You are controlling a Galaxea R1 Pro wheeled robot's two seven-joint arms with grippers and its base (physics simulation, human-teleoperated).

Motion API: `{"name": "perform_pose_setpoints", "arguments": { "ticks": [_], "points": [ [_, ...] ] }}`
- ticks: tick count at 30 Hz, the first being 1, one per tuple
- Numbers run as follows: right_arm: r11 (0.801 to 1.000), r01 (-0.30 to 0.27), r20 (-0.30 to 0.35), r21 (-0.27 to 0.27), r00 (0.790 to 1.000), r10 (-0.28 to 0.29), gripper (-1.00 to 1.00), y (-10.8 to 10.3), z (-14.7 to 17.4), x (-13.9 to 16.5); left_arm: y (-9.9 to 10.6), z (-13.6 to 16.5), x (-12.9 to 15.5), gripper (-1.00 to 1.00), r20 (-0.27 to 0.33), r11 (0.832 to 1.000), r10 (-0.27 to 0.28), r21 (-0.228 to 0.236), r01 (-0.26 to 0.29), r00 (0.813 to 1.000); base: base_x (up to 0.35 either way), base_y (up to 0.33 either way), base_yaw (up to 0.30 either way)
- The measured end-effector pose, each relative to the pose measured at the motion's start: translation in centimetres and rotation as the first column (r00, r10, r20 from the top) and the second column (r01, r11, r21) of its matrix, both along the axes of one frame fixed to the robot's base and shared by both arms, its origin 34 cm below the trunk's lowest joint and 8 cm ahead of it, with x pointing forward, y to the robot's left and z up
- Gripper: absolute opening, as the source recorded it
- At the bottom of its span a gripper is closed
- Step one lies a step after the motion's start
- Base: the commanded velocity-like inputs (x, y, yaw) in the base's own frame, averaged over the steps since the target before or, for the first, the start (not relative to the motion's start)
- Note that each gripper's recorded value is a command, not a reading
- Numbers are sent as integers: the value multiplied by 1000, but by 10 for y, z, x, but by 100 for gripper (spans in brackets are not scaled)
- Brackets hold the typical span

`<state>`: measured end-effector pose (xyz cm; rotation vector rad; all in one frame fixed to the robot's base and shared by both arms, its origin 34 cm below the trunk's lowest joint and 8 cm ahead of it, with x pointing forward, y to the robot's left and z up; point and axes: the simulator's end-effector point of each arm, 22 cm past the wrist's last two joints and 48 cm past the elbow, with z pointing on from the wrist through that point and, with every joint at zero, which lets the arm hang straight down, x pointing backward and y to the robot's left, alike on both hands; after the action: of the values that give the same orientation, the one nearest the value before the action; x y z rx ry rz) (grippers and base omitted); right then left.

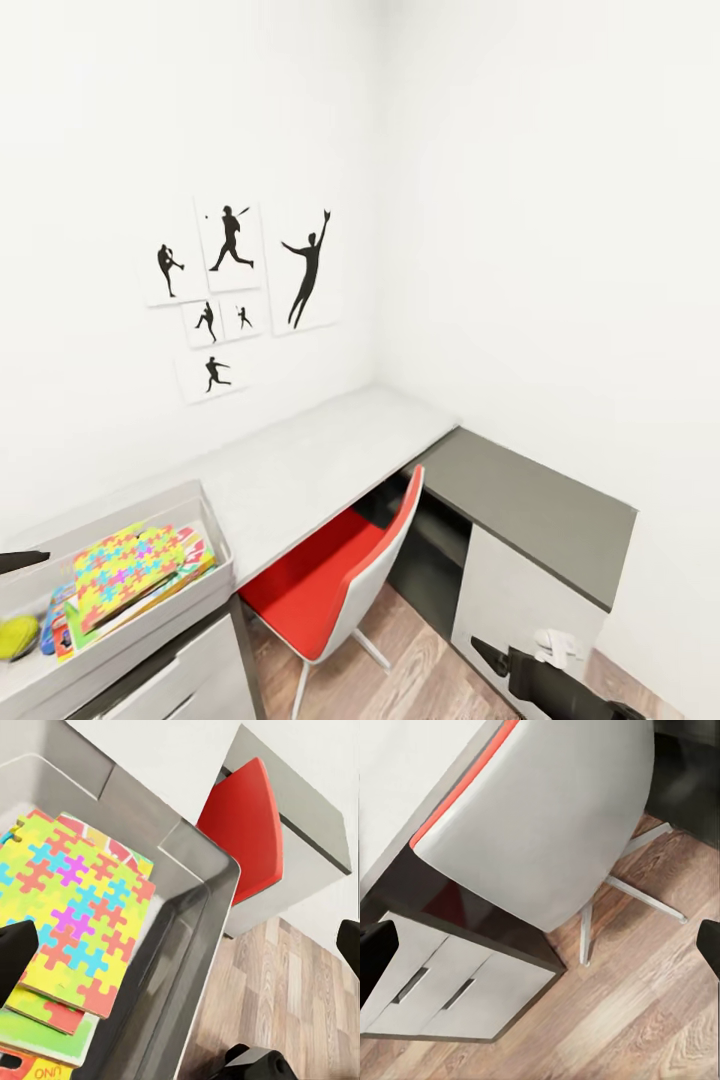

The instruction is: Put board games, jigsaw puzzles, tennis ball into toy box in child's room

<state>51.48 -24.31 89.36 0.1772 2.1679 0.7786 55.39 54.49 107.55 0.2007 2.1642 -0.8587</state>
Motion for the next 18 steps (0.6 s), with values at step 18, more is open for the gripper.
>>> {"name": "perform_pose_setpoints", "arguments": {
  "ticks": [18],
  "points": [
    [1000, 2, 13, 0, 1000, -2, 100, -3, 5, 1, 0, 9, -1, 100, 16, 1000, 3, -3, -3, 1000, -62, 0, -254]
  ]
}}
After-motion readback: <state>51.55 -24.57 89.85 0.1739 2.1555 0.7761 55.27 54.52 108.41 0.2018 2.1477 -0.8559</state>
